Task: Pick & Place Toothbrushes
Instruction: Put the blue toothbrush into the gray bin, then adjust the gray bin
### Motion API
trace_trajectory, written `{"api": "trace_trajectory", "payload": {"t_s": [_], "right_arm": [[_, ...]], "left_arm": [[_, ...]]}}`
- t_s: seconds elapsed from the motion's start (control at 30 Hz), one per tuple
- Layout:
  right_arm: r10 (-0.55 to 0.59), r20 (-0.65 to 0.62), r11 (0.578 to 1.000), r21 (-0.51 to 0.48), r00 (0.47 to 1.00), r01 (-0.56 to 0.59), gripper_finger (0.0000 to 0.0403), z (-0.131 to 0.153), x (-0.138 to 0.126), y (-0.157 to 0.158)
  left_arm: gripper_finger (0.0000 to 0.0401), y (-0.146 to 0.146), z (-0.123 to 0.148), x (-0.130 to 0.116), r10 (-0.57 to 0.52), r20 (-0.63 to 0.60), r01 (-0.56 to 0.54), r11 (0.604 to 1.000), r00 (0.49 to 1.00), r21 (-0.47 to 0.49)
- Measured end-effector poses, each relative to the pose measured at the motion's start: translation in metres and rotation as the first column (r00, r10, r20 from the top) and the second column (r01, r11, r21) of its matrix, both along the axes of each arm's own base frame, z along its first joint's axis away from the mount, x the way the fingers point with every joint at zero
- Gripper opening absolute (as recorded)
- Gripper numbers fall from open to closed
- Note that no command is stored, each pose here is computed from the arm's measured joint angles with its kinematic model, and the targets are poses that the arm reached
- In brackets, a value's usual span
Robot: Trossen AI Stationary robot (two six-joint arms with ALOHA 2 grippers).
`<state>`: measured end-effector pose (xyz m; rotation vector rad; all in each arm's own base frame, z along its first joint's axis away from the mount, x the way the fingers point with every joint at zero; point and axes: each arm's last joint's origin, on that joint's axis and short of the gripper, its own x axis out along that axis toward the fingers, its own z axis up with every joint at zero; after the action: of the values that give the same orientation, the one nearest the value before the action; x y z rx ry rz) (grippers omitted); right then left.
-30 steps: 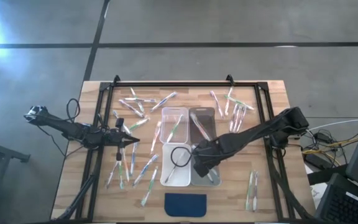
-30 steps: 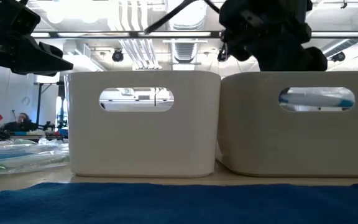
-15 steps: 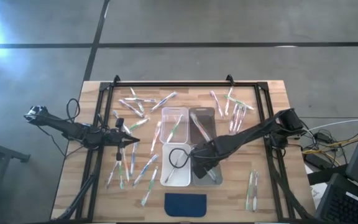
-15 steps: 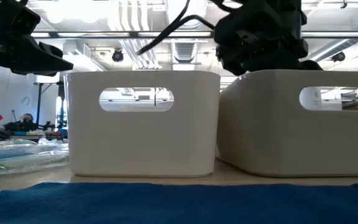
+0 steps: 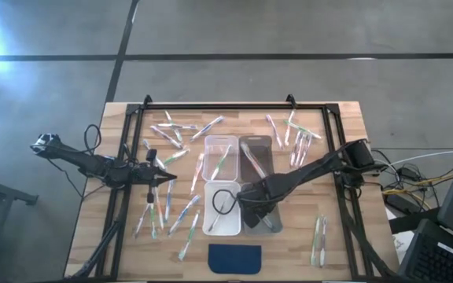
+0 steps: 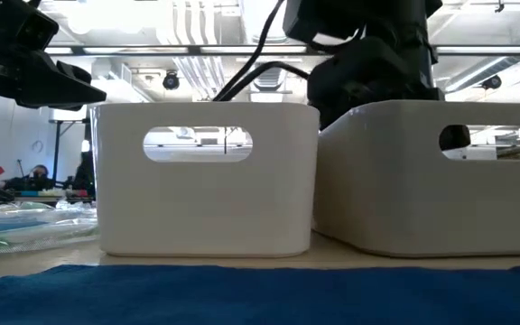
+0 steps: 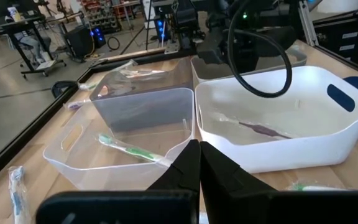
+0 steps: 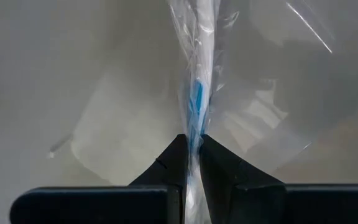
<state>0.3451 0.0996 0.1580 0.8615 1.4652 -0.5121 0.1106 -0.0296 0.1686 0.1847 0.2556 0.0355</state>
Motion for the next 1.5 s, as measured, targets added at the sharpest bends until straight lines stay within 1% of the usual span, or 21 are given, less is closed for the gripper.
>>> {"api": "trace_trajectory", "payload": {"t_s": [0.17, 0.23, 0.37, 0.57, 0.73, 0.8, 0.97, 1.1, 1.23, 1.33, 1.5], "right_arm": [[0.013, -0.003, 1.0, 0.006, 1.0, -0.013, 0.0034, -0.001, 0.0, 0.0], [0.009, 0.014, 1.0, -0.013, 1.0, -0.009, 0.0043, 0.003, 0.0, -0.001], [0.001, 0.07, 0.999, -0.048, 0.998, 0.002, 0.0066, 0.017, -0.002, -0.003], [-0.017, 0.101, 0.999, -0.044, 0.995, 0.021, 0.0112, 0.029, -0.005, -0.004], [-0.018, 0.093, 0.999, -0.034, 0.996, 0.021, 0.015, 0.029, -0.006, -0.004], [-0.018, 0.084, 1.0, -0.013, 0.996, 0.019, 0.0162, 0.033, -0.008, -0.004], [-0.044, 0.046, 0.999, -0.004, 0.998, 0.044, 0.0175, 0.05, -0.022, -0.005], [-0.062, -0.001, 0.997, -0.036, 0.998, 0.062, 0.0163, 0.069, -0.043, -0.001], [-0.074, -0.032, 0.995, -0.07, 0.997, 0.071, 0.0133, 0.077, -0.059, 0.01], [-0.074, -0.042, 0.994, -0.078, 0.996, 0.071, 0.0103, 0.075, -0.065, 0.019], [-0.08, -0.087, 0.992, -0.105, 0.993, 0.071, 0.0041, 0.061, -0.077, 0.03]], "left_arm": [[0.0005, 0.0, 0.0, 0.0, 0.0, 0.0, 0.0, 1.0, 1.0, 0.0], [0.0005, 0.0, 0.0, 0.0, 0.0, 0.0, 0.0, 1.0, 1.0, 0.0], [0.0005, 0.0, 0.0, 0.0, 0.0, 0.0, 0.0, 1.0, 1.0, 0.0], [0.0005, 0.0, 0.0, 0.0, 0.0, 0.0, 0.0, 1.0, 1.0, 0.0], [0.0005, 0.0, 0.0, 0.0, 0.0, 0.0, 0.0, 1.0, 1.0, 0.0], [0.0005, 0.0, 0.0, 0.0, 0.0, 0.0, 0.0, 1.0, 1.0, 0.0], [0.0005, 0.0, 0.0, 0.0, 0.0, 0.0, 0.0, 1.0, 1.0, 0.0], [0.0005, 0.0, 0.0, 0.0, 0.0, 0.0, 0.0, 1.0, 1.0, 0.0], [0.0005, 0.0, 0.0, 0.0, 0.0, 0.0, 0.0, 1.0, 1.0, 0.0], [0.0005, 0.0, 0.0, 0.0, 0.0, 0.0, 0.0, 1.0, 1.0, 0.0], [0.0005, 0.0, 0.0, 0.0, 0.0, 0.0, 0.0, 1.0, 1.0, 0.0]]}}
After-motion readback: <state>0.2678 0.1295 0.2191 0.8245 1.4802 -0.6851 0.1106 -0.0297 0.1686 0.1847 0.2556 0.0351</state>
